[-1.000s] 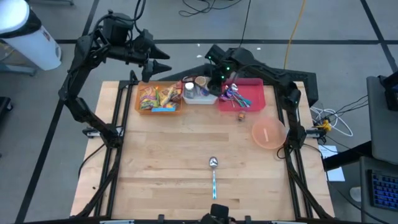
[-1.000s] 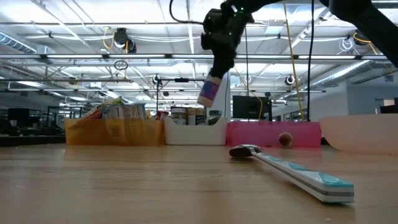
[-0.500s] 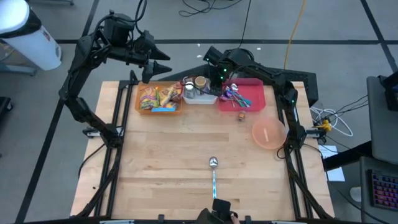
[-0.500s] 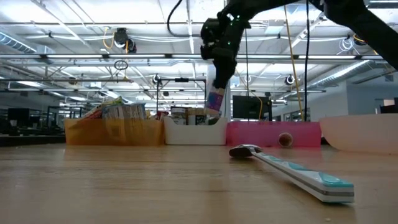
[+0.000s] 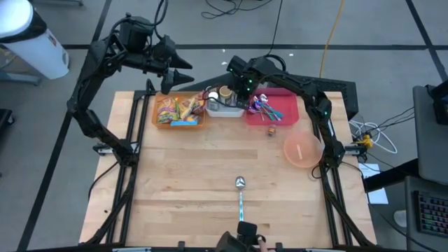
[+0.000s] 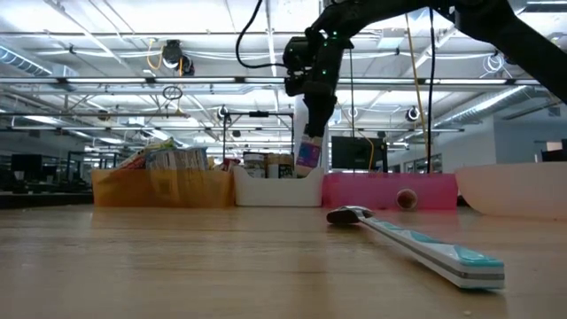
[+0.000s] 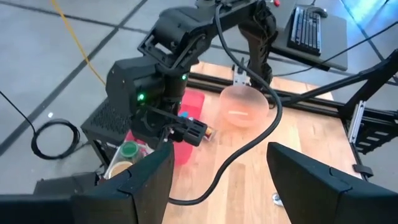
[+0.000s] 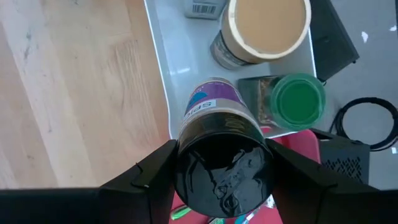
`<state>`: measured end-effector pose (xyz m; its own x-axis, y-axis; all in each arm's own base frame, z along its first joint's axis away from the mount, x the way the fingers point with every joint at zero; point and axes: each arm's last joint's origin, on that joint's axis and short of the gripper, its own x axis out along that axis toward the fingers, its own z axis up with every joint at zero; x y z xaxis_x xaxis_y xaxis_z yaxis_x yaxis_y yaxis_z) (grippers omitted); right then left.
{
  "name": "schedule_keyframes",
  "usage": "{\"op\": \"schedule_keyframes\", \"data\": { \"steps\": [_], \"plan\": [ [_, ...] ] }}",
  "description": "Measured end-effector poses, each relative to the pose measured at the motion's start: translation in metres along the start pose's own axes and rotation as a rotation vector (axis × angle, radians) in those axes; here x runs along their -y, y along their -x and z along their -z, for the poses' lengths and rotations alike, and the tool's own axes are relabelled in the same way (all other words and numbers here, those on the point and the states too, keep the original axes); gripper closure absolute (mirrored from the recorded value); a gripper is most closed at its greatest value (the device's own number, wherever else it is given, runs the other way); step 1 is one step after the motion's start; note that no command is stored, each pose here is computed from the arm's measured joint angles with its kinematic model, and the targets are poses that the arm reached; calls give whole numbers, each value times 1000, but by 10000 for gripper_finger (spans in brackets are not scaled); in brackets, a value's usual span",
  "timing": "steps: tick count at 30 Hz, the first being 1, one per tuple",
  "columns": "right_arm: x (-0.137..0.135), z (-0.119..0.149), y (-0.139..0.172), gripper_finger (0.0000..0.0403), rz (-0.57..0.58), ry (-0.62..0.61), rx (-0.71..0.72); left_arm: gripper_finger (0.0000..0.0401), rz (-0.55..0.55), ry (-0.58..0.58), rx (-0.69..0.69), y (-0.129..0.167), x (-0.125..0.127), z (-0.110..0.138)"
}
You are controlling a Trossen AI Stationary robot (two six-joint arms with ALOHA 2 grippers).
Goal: Pick & Place Food Item
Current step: Put the purple seasoning bottle into the white bin
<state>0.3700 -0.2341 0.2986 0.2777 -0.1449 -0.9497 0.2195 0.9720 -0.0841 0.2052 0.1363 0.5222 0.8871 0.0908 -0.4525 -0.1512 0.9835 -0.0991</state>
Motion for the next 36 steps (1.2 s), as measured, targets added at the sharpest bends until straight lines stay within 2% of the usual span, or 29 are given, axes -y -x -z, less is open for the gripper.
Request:
{"op": "schedule_keyframes", "data": {
  "steps": [7, 13, 27, 36],
  "plan": [
    [1, -1, -27, 203, -26, -12, -69, 146, 44, 44, -70, -19, -7, 12],
    [0, -3, -27, 203, -21, -9, -52, 140, 92, 63, -100, -30, -10, 20],
    [-3, 5, -48, 203, -37, -31, -100, 150, 87, 40, -59, -32, -12, 16],
    [-2, 2, -49, 203, -31, -43, -74, 150, 86, 38, -56, -32, -12, 16]
  ]
}}
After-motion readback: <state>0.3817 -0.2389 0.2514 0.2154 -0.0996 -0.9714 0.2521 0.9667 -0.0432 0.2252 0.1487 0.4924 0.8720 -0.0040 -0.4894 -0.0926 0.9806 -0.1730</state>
